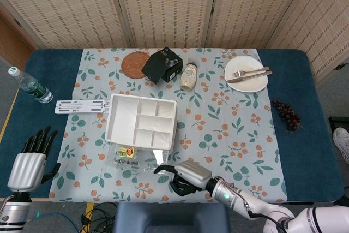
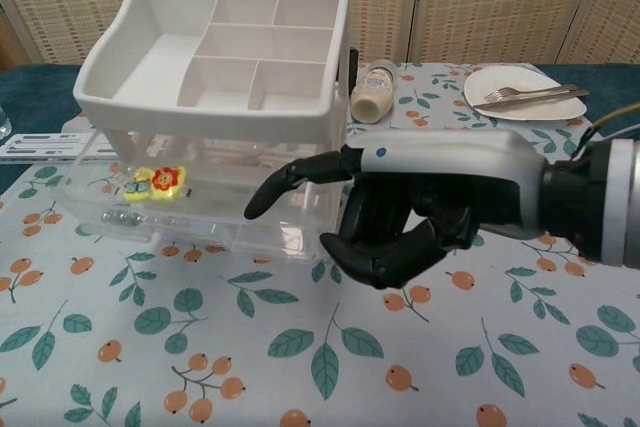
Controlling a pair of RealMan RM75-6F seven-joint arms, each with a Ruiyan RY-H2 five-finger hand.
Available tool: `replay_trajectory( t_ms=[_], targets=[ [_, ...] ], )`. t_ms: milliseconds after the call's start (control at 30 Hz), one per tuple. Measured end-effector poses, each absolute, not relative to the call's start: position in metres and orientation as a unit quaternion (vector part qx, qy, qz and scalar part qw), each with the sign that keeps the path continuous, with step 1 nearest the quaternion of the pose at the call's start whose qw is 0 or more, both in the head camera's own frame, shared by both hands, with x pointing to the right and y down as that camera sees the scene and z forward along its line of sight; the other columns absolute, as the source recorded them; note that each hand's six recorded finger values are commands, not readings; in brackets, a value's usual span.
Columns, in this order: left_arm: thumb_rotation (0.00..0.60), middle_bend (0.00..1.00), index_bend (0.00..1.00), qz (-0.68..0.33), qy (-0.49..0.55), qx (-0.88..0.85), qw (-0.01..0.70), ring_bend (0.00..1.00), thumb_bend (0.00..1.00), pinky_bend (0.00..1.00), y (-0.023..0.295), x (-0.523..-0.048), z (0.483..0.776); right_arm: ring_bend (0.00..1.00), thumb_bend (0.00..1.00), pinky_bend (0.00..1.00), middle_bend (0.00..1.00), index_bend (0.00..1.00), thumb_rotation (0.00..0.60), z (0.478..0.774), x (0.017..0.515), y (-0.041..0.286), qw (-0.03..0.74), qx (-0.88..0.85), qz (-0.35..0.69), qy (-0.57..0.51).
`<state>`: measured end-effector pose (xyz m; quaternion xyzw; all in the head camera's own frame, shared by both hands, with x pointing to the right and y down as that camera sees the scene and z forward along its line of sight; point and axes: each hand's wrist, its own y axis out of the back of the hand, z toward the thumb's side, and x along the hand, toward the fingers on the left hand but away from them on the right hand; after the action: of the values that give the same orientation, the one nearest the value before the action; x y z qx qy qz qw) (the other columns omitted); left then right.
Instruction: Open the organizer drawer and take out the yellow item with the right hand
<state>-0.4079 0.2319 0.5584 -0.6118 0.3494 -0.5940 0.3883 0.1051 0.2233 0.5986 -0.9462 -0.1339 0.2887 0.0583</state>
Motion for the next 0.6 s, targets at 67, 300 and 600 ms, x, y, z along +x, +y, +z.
replay_trajectory(
  t_ms=[67, 300, 600],
  targets=[
    [0.600, 0.00, 0.00, -0.594, 0.349, -0.613, 0.388, 0.04, 0.29, 0.13, 0.232, -0.407, 0.559, 1.00, 0.69, 0.93, 0.97, 0.19, 0.600, 0.597, 0.107, 0.225, 0.058, -0.947, 0.287, -0.135],
    [0.600, 0.00, 0.00, -0.593, 0.350, -0.612, 0.389, 0.04, 0.29, 0.13, 0.232, -0.408, 0.559, 1.00, 0.69, 0.93, 0.97, 0.19, 0.600, 0.594, 0.111, 0.226, 0.052, -0.946, 0.287, -0.139],
    [0.600, 0.00, 0.00, -0.591, 0.351, -0.612, 0.392, 0.04, 0.29, 0.13, 0.231, -0.408, 0.557, 1.00, 0.69, 0.93, 0.97, 0.19, 0.600, 0.585, 0.114, 0.219, 0.062, -0.946, 0.274, -0.160]
  ],
)
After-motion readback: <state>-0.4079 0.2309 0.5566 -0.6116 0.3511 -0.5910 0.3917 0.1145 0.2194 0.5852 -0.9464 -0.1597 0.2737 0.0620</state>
